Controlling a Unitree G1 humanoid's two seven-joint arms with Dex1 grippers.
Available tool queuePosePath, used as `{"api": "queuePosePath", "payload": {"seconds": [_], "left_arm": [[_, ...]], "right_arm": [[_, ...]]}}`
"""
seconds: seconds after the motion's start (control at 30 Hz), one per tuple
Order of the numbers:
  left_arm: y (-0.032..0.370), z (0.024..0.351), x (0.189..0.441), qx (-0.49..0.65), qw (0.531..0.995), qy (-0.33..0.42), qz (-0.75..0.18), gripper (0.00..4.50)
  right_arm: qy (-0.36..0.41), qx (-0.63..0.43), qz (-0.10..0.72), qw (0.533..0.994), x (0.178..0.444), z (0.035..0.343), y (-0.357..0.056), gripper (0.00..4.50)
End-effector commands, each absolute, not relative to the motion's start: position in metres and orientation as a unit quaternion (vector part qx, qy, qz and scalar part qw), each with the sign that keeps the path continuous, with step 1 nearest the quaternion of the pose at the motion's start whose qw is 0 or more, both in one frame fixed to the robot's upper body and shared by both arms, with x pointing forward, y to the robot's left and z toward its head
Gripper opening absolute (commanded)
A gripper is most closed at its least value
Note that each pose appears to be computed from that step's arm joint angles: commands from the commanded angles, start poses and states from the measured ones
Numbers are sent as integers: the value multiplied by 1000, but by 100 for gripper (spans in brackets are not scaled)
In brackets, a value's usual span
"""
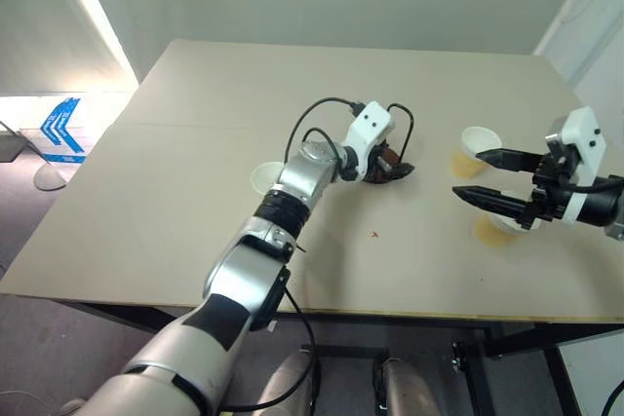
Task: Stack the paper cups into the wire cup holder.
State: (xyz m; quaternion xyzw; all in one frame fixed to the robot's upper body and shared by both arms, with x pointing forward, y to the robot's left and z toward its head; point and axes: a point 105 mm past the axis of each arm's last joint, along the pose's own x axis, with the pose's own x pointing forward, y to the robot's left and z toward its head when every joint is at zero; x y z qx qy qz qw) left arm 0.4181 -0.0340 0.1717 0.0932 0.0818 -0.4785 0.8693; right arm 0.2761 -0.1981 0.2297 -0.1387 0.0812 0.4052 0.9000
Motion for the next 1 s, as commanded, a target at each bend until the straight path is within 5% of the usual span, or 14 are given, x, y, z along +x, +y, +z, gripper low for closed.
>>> {"api": "queuePosePath", "payload": {"seconds": [0.03, 0.27, 0.63, 1.0], "left_arm": [[-36, 204, 419, 100, 866, 25, -489, 272], [-20, 205, 426, 101, 871, 23, -480, 9], [-9, 215, 401, 103, 820, 4, -563, 4], [8, 200, 314, 181, 634, 37, -751, 4]], "right_arm": [[49, -154, 394, 905, 272, 246, -201, 416], [57, -161, 403, 899, 271, 244, -200, 416], [63, -174, 421, 888, 265, 249, -196, 416], [95, -189, 460, 862, 234, 263, -199, 416]]}}
